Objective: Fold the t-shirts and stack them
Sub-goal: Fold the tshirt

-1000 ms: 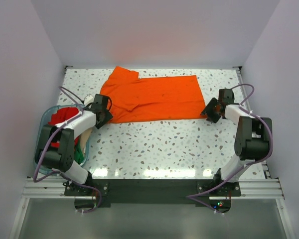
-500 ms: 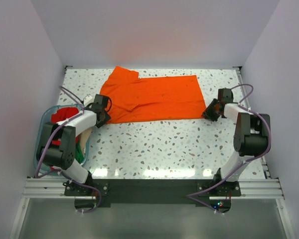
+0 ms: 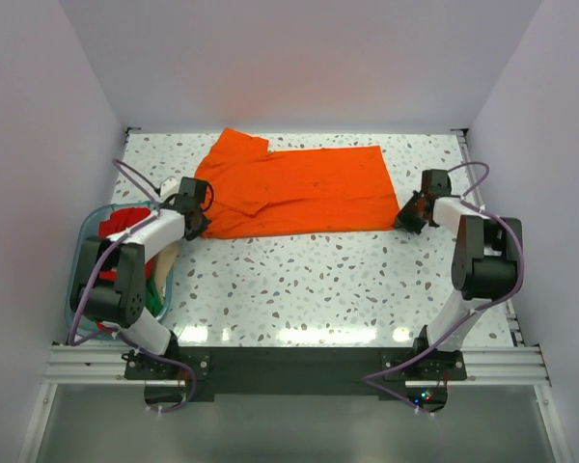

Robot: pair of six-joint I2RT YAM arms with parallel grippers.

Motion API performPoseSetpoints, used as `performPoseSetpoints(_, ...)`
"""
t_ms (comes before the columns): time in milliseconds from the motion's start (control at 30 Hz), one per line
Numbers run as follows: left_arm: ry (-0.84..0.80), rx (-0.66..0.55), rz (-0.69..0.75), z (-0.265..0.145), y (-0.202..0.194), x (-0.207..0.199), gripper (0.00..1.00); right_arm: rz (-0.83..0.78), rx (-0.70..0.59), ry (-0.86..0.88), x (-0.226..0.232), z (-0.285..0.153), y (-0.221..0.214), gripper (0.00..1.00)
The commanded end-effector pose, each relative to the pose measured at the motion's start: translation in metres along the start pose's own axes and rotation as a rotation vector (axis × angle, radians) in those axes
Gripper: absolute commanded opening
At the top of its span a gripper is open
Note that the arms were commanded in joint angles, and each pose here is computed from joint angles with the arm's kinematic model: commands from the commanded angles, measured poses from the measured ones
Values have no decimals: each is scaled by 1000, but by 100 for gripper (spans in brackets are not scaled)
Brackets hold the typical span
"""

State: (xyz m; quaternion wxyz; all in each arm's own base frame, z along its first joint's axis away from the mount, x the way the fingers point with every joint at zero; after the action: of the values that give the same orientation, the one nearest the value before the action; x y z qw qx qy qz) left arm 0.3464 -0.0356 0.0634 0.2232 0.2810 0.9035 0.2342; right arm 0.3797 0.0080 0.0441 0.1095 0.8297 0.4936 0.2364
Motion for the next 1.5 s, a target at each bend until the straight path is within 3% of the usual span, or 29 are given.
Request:
performPoseSetpoints(0,-12,-40,-18,-16,15,1,0,-1,-47,-31,-8,-23,14,0)
performPoseSetpoints(367,-21,-7,-24,-52,-5,31,0,84,-54,-33,-52,-79,-6,0)
performPoseSetpoints(700,-72,38,-51,-82,-39,73,0,102,-56,-77,-90,-118,-55,2)
performPoseSetpoints(767,-74,60,-44,-81,-47,83,0,109,-47,-87,-93,-121,-62,10)
performPoseSetpoints(800,-89,56,-46,-84,-47,84,8,111,-46,-95,-94,-123,-64,30)
performPoseSetpoints(833,-89,57,-42,-85,-48,88,20,113,-47,-104,-95,-126,-65,40)
performPoseSetpoints(867,-104,57,-40,-87,-48,87,47,114,-51,-120,-97,-128,-64,52)
performPoseSetpoints(900,-132,45,-38,-92,-44,85,56,106,-66,-119,-96,-131,-59,72)
performPoseSetpoints(967,-188,39,-32,-100,-38,74,67,91,-76,-107,-93,-136,-55,80)
performPoseSetpoints(1100,-308,23,9,-119,-18,39,65,12,-137,24,-70,-141,-42,81)
performPoseSetpoints(1233,-421,97,66,-122,-25,7,54,-162,-196,10,-27,-150,-38,77)
performPoseSetpoints(1467,-517,197,159,-108,-63,-25,38,-483,-285,319,112,-164,-92,65)
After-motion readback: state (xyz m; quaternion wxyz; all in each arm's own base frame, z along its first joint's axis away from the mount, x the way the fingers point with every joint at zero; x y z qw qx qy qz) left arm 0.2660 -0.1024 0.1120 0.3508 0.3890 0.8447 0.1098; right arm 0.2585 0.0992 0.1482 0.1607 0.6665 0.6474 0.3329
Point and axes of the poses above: each gripper's point midway between its finger pads, its own z axis out along the fingers, its own x axis along the line the jaws close on, y = z × x, the point moved 3 cm from there along -z, back along the fingers, and after that the axes turned 12 degrees about -z, right-handed, at the moved point
